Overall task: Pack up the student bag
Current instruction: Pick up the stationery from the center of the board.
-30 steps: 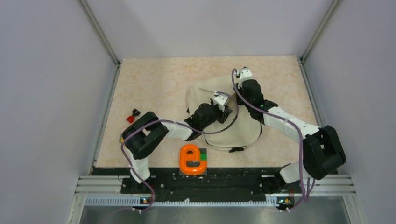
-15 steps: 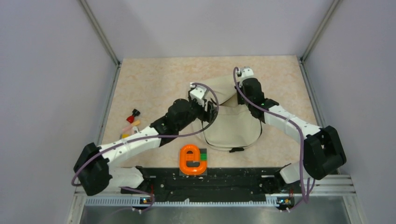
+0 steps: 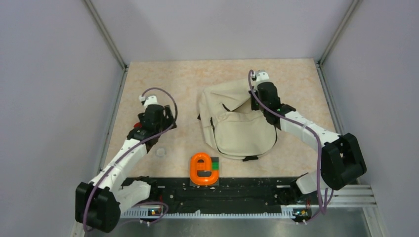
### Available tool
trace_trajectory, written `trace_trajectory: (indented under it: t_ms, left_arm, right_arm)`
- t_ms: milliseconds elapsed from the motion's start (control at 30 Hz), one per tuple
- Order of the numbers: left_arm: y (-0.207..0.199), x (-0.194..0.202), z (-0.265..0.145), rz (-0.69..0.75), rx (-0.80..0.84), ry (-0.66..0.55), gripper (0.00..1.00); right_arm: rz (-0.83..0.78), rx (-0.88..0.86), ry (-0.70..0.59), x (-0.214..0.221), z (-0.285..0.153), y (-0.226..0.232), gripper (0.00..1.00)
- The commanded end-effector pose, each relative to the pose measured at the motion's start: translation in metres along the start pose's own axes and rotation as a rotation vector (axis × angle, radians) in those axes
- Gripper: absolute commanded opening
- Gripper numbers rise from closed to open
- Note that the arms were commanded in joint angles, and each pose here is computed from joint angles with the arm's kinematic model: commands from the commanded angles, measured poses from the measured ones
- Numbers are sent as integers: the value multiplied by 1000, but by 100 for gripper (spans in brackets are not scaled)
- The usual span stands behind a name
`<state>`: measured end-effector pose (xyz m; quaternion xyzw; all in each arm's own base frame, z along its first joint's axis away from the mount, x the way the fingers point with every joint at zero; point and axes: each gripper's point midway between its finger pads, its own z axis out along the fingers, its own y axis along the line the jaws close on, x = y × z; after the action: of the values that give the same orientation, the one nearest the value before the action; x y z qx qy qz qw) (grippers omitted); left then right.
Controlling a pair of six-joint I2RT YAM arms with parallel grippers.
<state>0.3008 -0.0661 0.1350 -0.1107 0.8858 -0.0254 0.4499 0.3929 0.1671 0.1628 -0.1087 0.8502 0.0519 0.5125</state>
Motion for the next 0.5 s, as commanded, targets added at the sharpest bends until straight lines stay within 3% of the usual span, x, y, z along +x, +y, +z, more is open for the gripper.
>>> trace_trajectory:
  t_ms: [0,167,467]
  left_arm:
    - [66,18,2,-189,-220,35,90]
    - [127,33,7,-330,-377,34,90]
    - [144,45,27,-387,-397,126,87]
  right_arm:
    - [70,-42,-137,-47,-9,5,0]
    - [77,-60,-133,-45,-7,7,0]
    - [87,-80,-118,-40,-1,10,0]
